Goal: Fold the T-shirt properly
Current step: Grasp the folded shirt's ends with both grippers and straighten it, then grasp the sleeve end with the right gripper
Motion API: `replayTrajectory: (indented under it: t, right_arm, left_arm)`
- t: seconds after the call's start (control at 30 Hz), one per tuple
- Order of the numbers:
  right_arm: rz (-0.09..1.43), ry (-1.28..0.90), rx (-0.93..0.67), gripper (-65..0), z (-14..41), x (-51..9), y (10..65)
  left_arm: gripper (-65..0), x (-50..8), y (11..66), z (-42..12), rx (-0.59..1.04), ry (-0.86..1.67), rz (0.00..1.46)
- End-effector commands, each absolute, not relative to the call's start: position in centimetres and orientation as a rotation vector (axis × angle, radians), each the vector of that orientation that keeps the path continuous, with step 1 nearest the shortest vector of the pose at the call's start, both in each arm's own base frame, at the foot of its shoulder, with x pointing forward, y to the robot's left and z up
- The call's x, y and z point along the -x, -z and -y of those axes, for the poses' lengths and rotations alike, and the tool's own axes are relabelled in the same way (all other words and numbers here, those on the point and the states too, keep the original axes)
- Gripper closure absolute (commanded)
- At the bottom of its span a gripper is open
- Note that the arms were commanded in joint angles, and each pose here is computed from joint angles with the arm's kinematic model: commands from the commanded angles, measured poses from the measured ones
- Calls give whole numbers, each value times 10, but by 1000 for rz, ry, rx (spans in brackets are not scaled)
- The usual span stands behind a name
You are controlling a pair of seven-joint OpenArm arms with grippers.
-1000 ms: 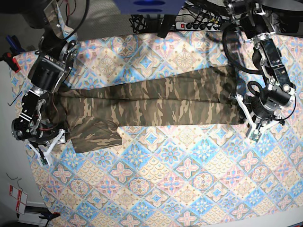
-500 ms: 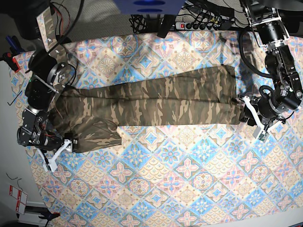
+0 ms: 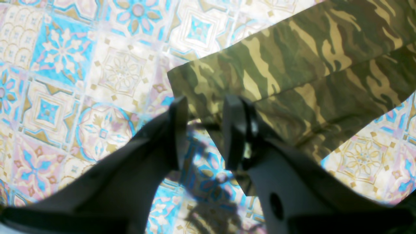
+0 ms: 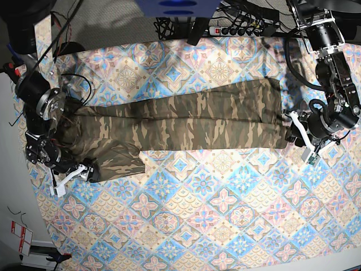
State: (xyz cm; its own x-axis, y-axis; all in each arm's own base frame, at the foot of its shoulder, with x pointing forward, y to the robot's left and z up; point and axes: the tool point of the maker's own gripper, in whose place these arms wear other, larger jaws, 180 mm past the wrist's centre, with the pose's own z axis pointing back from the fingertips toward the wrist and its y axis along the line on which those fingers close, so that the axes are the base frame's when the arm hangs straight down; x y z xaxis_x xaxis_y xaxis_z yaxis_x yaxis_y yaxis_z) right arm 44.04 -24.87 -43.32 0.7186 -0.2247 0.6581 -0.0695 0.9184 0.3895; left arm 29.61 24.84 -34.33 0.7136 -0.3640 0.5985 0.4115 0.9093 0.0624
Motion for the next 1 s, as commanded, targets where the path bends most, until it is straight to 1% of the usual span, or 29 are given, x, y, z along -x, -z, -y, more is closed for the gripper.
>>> replayTrajectory:
  t: [0.0, 0.07, 0.23, 0.33, 0.47, 0.6, 0.67, 0.87, 0.97]
  right_arm:
    - [874, 102, -410, -500, 259, -463, 405]
    - [889, 118, -422, -500, 256, -462, 408]
    - [885, 201, -396, -500, 259, -446, 433]
    - [873, 239, -350, -500, 269, -434, 448]
    - [833, 297, -239, -499, 290, -409, 474]
    - [816, 307, -227, -499, 295, -402, 479]
    - [782, 303, -224, -499, 297, -396, 483]
    - [653, 229, -246, -499, 283, -380, 497]
    - [602, 117, -353, -499, 229, -378, 505]
  left_arm:
    - [-189, -306, 329, -252, 60, 437, 695]
    - [-189, -306, 328, -252, 60, 437, 696]
    - [-189, -306, 329, -252, 60, 437, 695]
    - [-187, -305, 326, -259, 41, 445, 689]
    - [-187, -305, 325, -262, 31, 448, 686]
    - [-186, -305, 322, -267, 21, 453, 685]
    - [-185, -305, 323, -266, 22, 453, 685]
    - [-186, -305, 323, -266, 21, 453, 685]
    - [-185, -305, 323, -267, 18, 453, 683]
